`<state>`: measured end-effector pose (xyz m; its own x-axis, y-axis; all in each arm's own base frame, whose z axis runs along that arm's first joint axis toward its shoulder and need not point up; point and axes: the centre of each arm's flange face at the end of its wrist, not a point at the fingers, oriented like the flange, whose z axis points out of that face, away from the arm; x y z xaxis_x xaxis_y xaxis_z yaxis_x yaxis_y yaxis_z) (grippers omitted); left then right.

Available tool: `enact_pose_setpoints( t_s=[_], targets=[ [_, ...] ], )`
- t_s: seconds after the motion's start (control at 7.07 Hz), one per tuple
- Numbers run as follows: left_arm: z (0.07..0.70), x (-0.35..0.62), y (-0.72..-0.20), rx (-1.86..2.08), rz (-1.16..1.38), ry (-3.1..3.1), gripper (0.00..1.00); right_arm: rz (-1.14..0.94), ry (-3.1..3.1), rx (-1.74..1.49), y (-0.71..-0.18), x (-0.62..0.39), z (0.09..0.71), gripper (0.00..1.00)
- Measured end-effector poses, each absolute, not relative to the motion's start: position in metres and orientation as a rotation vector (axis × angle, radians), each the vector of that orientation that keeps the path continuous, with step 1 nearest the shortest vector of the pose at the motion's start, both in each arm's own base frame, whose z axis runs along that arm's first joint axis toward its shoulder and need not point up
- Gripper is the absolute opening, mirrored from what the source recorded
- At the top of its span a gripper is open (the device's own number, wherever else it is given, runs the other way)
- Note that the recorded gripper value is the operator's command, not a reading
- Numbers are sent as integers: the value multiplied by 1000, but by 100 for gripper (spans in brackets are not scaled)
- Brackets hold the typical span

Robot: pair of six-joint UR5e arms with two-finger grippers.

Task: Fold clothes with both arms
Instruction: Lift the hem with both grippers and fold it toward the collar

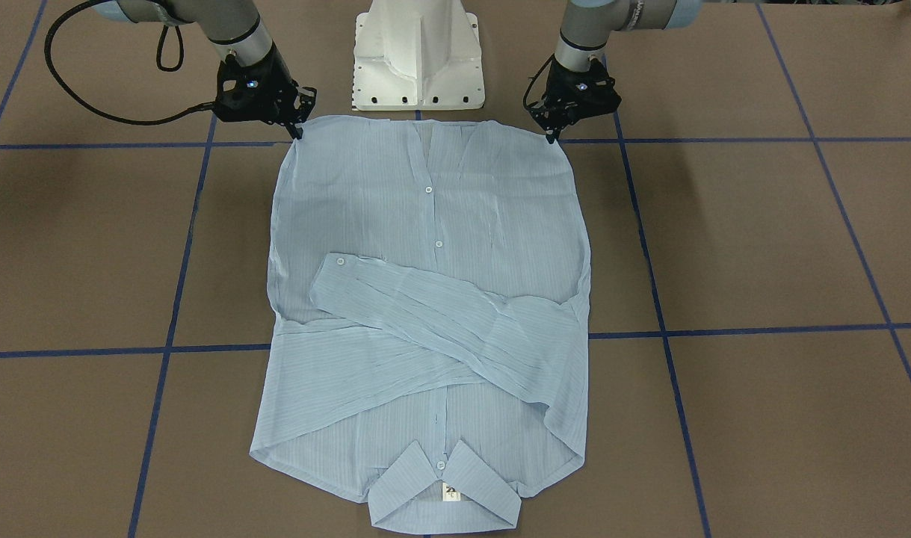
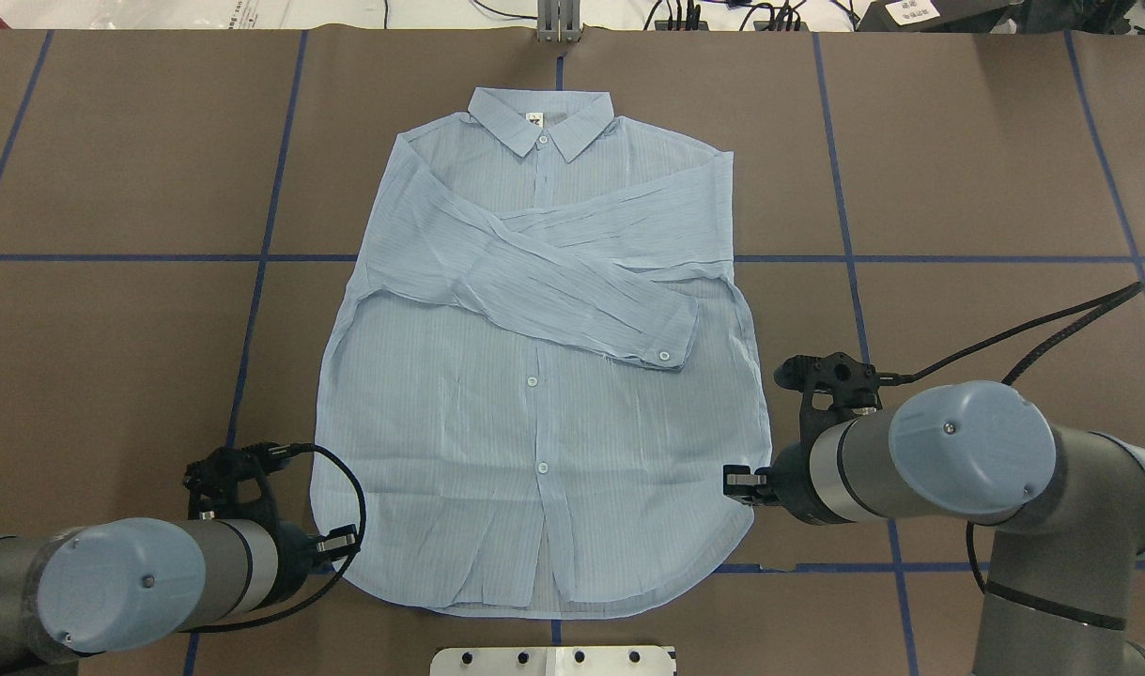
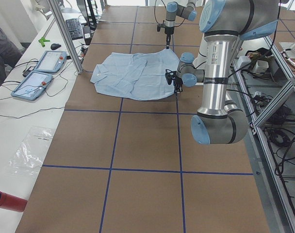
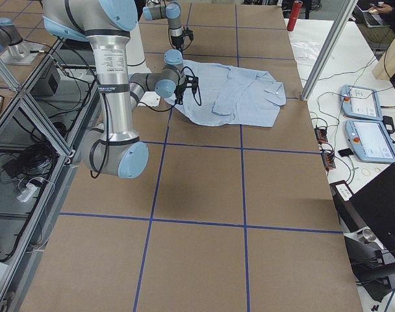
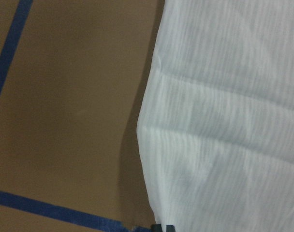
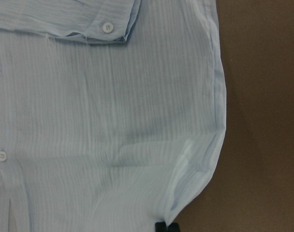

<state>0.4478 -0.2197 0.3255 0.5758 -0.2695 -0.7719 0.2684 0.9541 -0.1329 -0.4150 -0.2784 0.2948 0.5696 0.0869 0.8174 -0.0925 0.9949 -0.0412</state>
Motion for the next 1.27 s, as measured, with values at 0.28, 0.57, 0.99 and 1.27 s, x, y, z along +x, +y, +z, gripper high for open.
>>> enact_pose_setpoints(
  t_s=[0.28,0.57,0.99,1.27],
  targets=[
    [313,420,-250,23,-300,925,0,145,-993,-15,-306,-388,288,0],
    [310,403,-273,50,-279,931,0,178,-1035,-52,-333,-359,278,0],
    [295,381,-298,51,-280,968,0,204,-1081,-72,-361,-330,265,0],
    [286,360,-321,45,-295,996,0,226,-1085,-77,-374,-316,267,0]
  ],
)
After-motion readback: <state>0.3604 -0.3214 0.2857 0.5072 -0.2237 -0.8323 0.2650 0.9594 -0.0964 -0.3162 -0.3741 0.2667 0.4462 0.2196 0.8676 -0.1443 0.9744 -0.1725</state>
